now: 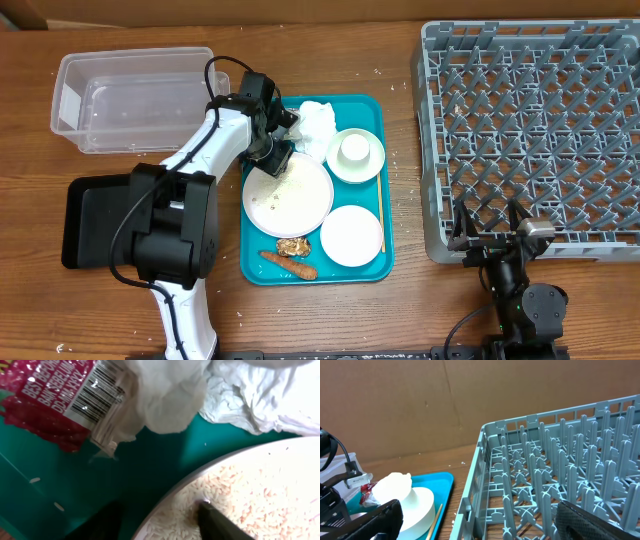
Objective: Sort waste into correct bins and load items into the dishwasher
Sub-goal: 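Lower the left gripper onto the rim of the white plate, then close the left gripper on the white plate's rim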
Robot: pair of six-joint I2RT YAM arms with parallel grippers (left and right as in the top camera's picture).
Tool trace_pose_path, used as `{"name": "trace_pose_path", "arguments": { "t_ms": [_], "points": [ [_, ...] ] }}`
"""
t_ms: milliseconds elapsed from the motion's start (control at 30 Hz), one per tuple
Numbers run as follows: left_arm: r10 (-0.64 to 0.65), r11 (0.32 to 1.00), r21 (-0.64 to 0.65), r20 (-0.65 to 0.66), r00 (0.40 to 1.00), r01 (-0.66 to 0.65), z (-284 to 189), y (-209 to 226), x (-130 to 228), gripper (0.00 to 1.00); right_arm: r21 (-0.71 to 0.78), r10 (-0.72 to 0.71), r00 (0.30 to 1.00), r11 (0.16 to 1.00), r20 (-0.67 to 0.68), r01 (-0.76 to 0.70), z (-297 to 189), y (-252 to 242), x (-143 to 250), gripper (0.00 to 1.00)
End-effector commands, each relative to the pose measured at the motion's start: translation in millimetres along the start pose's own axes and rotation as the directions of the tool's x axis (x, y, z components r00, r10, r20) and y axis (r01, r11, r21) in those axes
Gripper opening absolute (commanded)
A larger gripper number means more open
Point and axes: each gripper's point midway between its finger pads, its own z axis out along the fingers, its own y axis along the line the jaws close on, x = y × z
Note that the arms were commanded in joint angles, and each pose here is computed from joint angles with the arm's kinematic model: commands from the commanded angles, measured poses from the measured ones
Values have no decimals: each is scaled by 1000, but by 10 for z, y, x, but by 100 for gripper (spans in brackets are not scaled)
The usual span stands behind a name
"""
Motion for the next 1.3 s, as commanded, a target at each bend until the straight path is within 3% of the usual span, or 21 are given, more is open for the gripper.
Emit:
{"name": "trace_pose_path", "arguments": {
  "t_ms": [0,400,667,867,1267],
  "points": [
    [10,1000,10,5,1000,-10,-19,-10,-40,47,1,-8,1000,1000,7,8,1,-1,10,100],
    [9,1000,-7,-10,1000,-9,-107,21,-54,34,1,-8,1000,1000,7,8,1,-1,10,100],
    [9,1000,-8,-16,1000,-9,-164,24,-68,32,1,-8,1000,1000,7,8,1,-1,10,100],
    [28,1000,-10,-49,998,-29,-145,22,17,39,1,-8,1000,1000,7,8,1,-1,10,100],
    [25,999,-19,-64,998,-27,-40,43,94,34,1,-8,1000,1000,7,8,1,-2,11,100]
  ]
}}
